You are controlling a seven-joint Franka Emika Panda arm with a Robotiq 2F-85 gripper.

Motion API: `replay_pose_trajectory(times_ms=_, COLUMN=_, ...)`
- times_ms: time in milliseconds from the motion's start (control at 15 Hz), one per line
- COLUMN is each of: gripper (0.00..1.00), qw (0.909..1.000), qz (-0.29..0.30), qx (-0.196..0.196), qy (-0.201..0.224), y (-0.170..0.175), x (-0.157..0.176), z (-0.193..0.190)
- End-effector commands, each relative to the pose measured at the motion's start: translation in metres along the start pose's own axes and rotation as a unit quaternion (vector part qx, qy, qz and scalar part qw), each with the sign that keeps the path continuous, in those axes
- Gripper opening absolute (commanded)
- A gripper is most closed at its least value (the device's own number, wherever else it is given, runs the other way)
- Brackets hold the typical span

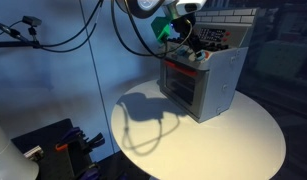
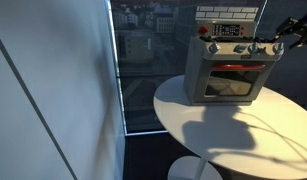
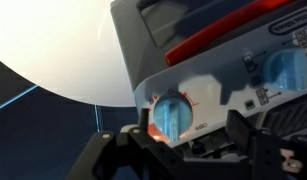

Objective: Twist the knob on the stove

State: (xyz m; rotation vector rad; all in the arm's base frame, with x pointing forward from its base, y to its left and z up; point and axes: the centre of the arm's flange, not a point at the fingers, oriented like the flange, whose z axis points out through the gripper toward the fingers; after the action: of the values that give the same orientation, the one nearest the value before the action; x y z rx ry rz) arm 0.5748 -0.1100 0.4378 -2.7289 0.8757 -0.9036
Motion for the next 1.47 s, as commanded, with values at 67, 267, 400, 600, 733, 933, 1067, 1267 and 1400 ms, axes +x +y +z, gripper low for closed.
replay_pose_trajectory(times_ms=67, gripper=0.64, qw=0.9999, qz=-0.001, qx=0.010, qy=0.009, y=-0.0002, x=0.0107, z=0.0012)
replay_pose_trajectory(times_ms=267, gripper=0.64, qw=0.9999, qz=-0.002, qx=0.011, qy=0.010, y=-0.0003, x=0.0113, z=0.0006)
replay_pose_trajectory(times_ms=400, gripper=0.65, qw=0.9999, qz=-0.001, qx=0.011, qy=0.010, y=0.0001, x=0.0116, z=0.0005)
replay_pose_trajectory(times_ms=600, gripper=0.66, qw=0.9999, qz=-0.001, qx=0.010, qy=0.010, y=0.0004, x=0.0119, z=0.0008)
replay_pose_trajectory(times_ms=733, gripper=0.65, qw=0.9999, qz=-0.001, qx=0.010, qy=0.010, y=0.0008, x=0.0122, z=0.0014)
replay_pose_trajectory(times_ms=933, gripper=0.66, qw=0.9999, qz=-0.001, qx=0.009, qy=0.010, y=0.0010, x=0.0127, z=0.0023)
replay_pose_trajectory(times_ms=1067, gripper=0.66, qw=0.9999, qz=-0.001, qx=0.008, qy=0.009, y=0.0012, x=0.0132, z=0.0030)
replay_pose_trajectory(times_ms=1267, gripper=0.70, qw=0.9999, qz=-0.001, qx=0.008, qy=0.009, y=0.0013, x=0.0141, z=0.0041)
replay_pose_trajectory(times_ms=1400, gripper=0.70, qw=0.9999, qz=-0.001, qx=0.007, qy=0.009, y=0.0012, x=0.0144, z=0.0048)
